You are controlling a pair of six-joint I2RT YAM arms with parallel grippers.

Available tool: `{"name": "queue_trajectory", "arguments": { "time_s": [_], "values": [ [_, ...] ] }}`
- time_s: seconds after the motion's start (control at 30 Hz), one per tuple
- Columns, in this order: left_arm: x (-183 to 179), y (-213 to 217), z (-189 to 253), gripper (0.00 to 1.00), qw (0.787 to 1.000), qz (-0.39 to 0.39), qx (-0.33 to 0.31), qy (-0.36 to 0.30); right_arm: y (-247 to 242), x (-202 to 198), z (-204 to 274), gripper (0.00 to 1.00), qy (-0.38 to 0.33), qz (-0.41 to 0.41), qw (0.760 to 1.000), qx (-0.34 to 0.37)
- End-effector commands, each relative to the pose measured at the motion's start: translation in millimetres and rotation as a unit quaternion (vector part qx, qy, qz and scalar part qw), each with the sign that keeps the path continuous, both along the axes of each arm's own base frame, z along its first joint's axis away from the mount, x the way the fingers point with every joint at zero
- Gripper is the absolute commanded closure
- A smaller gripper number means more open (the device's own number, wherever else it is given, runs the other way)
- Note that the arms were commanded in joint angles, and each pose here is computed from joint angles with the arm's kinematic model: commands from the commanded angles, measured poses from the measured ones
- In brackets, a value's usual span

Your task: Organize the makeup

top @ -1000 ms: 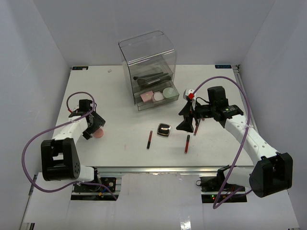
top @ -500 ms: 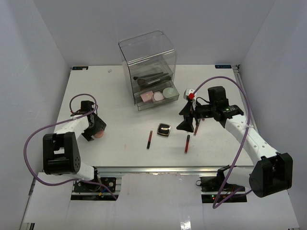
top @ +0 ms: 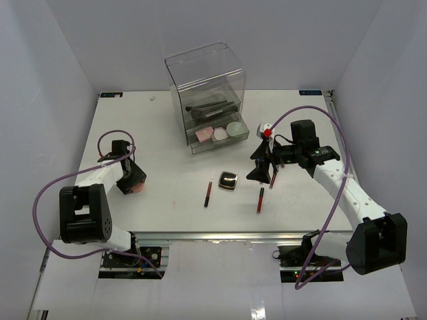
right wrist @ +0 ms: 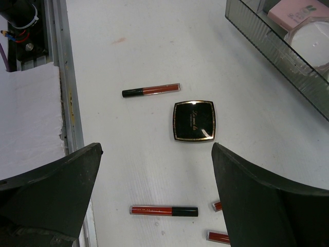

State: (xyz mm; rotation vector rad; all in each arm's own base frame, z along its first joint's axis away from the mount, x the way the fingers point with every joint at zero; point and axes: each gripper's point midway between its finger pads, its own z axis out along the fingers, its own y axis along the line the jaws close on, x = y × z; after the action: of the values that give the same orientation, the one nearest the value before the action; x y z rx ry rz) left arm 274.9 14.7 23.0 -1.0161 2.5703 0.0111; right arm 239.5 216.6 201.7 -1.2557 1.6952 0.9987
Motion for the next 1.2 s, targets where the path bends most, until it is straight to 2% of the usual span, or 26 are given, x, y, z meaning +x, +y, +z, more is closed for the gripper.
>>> {"name": "queue_trajectory", "arguments": {
  "time_s": [0.0, 0.17, 0.33, 0.43, 0.53, 0.63, 0.7, 0.8, 1.0, 1.17],
  "values": [
    [23.4, -49.9, 43.5, 0.63, 0.988, -0.097, -0.066, -0.101, -3.5, 1.3, 8.4, 0.06, -0.021, -0.002, 1.0, 0.01],
    [30.6, -131.3, 104.8, 0.77, 0.952, -0.23, -0.048, -0.198, -17.6, 7.3, 17.2, 0.06, -0.034, -0.025, 0.999, 0.019],
    [31.5, -217.6, 163.7, 0.85, 0.881, -0.367, -0.023, -0.299, -37.9, 15.5, 25.1, 0.07, -0.05, -0.06, 0.997, 0.023],
    [31.2, -265.2, 181.2, 0.9, 0.837, -0.442, -0.001, -0.321, -49.1, 20.1, 27.7, 0.07, -0.055, -0.079, 0.995, 0.026],
    [36.9, -299.8, 204.1, 0.91, 0.792, -0.5, 0.054, -0.347, -57.5, 23.6, 28.5, 0.07, -0.055, -0.093, 0.994, 0.029],
    [58.3, -324.2, 207.0, 0.91, 0.765, -0.529, 0.124, -0.346, -63.1, 26.7, 27.7, 0.07, -0.052, -0.103, 0.993, 0.03],
    [73.7, -335.6, 213.6, 0.91, 0.754, -0.536, 0.154, -0.348, -67.2, 29.3, 26.8, 0.07, -0.049, -0.111, 0.992, 0.03],
    [104.6, -348.5, 236.6, 0.91, 0.751, -0.514, 0.198, -0.365, -71.0, 31.9, 24.6, 0.07, -0.044, -0.118, 0.992, 0.03],
    [153.1, -371.6, 211.6, 0.91, 0.729, -0.518, 0.288, -0.342, -80.1, 37.7, 20.1, 0.07, -0.035, -0.134, 0.99, 0.03],
    [180.4, -390.0, 196.3, 0.89, 0.72, -0.521, 0.308, -0.34, -83.1, 39.9, 17.4, 0.07, -0.03, -0.139, 0.989, 0.029]
  ]
}}
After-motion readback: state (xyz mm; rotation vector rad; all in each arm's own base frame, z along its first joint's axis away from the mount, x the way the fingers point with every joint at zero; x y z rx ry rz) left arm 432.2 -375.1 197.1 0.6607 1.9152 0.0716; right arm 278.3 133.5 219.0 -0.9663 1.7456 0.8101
